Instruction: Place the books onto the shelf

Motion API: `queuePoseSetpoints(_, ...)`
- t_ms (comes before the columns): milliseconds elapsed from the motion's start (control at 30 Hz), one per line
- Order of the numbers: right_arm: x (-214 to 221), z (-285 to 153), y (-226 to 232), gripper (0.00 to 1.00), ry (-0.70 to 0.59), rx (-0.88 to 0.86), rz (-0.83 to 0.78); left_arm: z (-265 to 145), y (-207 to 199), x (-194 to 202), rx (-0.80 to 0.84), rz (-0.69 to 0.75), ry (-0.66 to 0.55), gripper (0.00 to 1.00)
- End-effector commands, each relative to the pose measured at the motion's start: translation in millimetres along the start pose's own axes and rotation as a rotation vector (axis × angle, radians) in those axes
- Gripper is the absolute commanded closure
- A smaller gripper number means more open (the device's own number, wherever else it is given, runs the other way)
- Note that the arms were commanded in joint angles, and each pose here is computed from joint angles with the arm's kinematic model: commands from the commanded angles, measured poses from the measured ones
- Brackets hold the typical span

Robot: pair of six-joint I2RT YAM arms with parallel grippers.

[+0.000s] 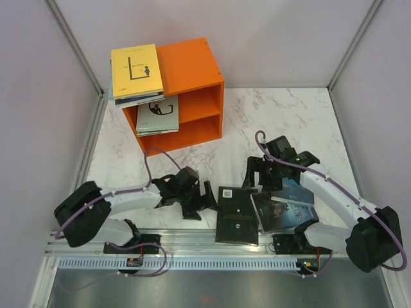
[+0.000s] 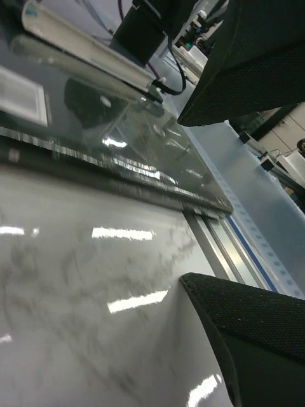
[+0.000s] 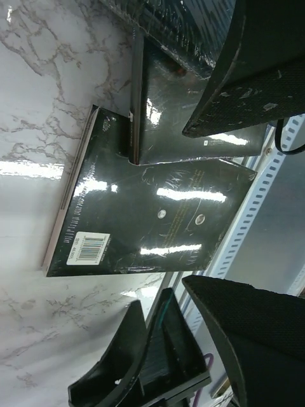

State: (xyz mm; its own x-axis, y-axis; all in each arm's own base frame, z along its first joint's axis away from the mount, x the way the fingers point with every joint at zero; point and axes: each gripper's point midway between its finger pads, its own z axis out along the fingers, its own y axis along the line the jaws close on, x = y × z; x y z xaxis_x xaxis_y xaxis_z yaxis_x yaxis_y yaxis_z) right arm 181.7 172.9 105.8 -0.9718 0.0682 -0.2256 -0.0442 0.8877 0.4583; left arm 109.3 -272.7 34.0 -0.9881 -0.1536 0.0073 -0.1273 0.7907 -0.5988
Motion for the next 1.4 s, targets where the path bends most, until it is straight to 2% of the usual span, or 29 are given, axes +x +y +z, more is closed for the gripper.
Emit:
queuePoseSetpoints(0, 6, -2, -7, 0.09, -0.009, 0.019, -0.019, 24, -42, -7, 0.123, 0.016, -0.062, 0.01)
queuePoseSetpoints(167, 23, 1, -23, 0.09, 0.011, 0.055, -0.017, 57, -57, 12, 0.223, -0.005, -0.023, 0.03)
queuePoseSetpoints(300, 38, 8, -35, 0.09, 0.043, 0.075, -0.004, 76, -61, 28, 0.263, -0.006, 0.02, 0.08)
queuePoseSetpoints(333, 39, 8, -34, 0.09, 0.046, 0.07, -0.004, 77, -66, 31, 0.291, -0.029, 0.03, 0.11)
queuePoseSetpoints(367, 38, 8, -34, 0.09, 0.044, 0.068, 0.0, 80, -59, 36, 0.292, -0.042, 0.039, 0.18)
queuePoseSetpoints(400, 38, 8, -34, 0.09, 0.043, 0.072, -0.003, 78, -68, 35, 0.358, -0.046, 0.032, 0.23)
queuePoseSetpoints(433, 36, 7, -33, 0.09, 0.041, 0.07, -0.003, 78, -58, 37, 0.358, -0.091, 0.032, 0.27)
queuePoseSetpoints(600, 37, 8, -32, 0.09, 0.049, 0.067, -0.007, 71, -71, 31, 0.474, -0.134, 0.006, 0.28)
queuePoseSetpoints(633, 38, 8, -34, 0.09, 0.053, 0.07, -0.002, 73, -79, 31, 0.483, -0.123, 0.011, 0.37)
queuePoseSetpoints(700, 40, 9, -35, 0.09, 0.059, 0.071, -0.002, 75, -87, 32, 0.486, -0.097, 0.019, 0.49)
queuePoseSetpoints(733, 40, 9, -34, 0.09, 0.055, 0.069, -0.002, 75, -94, 31, 0.486, -0.084, 0.017, 0.63)
queuePoseSetpoints(800, 39, 7, -33, 0.09, 0.049, 0.066, -0.001, 73, -101, 30, 0.5, -0.076, 0.011, 0.71)
queuePoseSetpoints(900, 38, 4, -30, 0.08, 0.038, 0.054, -0.001, 69, -111, 28, 0.525, -0.069, 0.003, 0.76)
queuePoseSetpoints(933, 37, 2, -29, 0.08, 0.031, 0.049, -0.003, 68, -115, 28, 0.537, -0.06, 0.005, 0.84)
queuePoseSetpoints(1033, 35, -2, -24, 0.08, 0.012, 0.029, 0.001, 64, -125, 29, 0.563, -0.045, 0.018, 0.97)
queuePoseSetpoints(1167, 12, -20, 0, 0.07, -0.063, -0.031, -0.001, 57, -118, 26, 0.531, -0.059, 0.0, 0.98)
queuePoseSetpoints(1367, -27, -58, 42, 0.02, -0.185, -0.128, -0.037, 22, -97, 15, 0.484, -0.084, -0.067, 0.98)
